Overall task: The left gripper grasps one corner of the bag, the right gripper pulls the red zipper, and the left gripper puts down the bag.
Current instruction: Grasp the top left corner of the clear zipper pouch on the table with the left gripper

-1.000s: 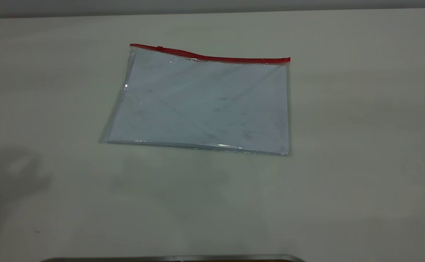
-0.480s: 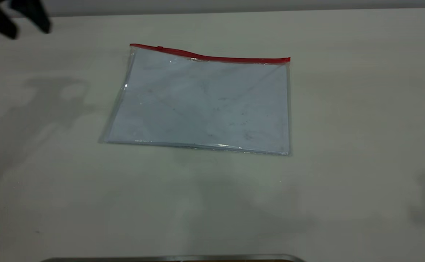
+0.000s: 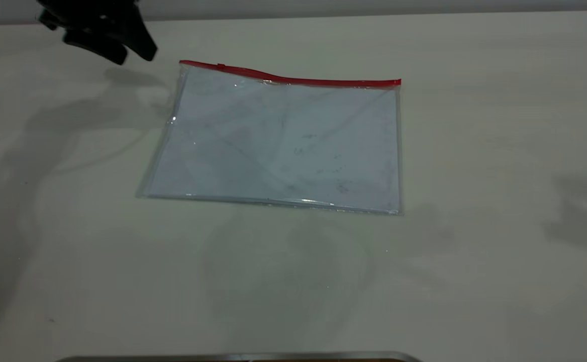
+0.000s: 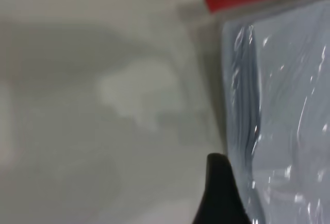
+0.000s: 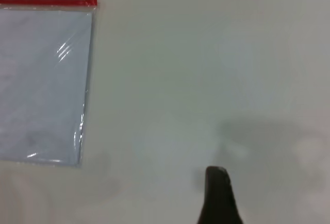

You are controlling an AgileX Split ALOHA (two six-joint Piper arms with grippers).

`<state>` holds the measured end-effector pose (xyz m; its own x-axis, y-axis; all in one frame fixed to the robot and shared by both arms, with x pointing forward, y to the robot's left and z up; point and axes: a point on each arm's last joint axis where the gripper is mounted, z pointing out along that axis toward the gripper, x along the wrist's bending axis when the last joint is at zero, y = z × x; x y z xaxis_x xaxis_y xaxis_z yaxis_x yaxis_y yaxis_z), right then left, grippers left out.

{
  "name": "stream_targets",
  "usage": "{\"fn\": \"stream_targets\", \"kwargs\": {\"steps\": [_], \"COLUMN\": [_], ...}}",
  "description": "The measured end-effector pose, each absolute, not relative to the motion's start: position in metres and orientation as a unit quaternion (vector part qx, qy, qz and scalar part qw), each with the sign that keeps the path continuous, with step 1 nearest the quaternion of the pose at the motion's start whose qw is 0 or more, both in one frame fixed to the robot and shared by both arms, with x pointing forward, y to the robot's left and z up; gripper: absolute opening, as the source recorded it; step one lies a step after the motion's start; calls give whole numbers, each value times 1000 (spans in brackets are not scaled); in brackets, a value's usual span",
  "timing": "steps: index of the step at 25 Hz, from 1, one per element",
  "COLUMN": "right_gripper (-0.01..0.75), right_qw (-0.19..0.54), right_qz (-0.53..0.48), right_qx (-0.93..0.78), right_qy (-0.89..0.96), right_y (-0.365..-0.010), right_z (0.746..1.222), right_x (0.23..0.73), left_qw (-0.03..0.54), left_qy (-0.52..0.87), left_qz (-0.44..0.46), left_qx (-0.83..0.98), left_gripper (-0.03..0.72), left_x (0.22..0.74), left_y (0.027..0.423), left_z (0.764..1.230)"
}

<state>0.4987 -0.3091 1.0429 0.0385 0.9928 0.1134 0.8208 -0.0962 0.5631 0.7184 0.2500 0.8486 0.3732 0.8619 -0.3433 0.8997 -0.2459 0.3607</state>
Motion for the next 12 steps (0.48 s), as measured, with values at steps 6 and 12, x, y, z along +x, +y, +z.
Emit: {"fn": "stream_targets", "kwargs": {"steps": [6, 12], "right_gripper": [579, 579], "right_qw": [164, 150], "right_qz": [241, 240], "right_qx": [699, 701], "right_qy": [653, 655], "right_y": [-310, -309], "right_z": [1036, 1028], "right_x": [526, 534], "left_qw": [292, 321], "left_qy": [537, 548], "left_qz": [-46, -53], "left_qx": [790, 770], "left_gripper": [590, 590], "left_x": [725, 727], "left_y": [244, 240], "left_z": [812, 782]}}
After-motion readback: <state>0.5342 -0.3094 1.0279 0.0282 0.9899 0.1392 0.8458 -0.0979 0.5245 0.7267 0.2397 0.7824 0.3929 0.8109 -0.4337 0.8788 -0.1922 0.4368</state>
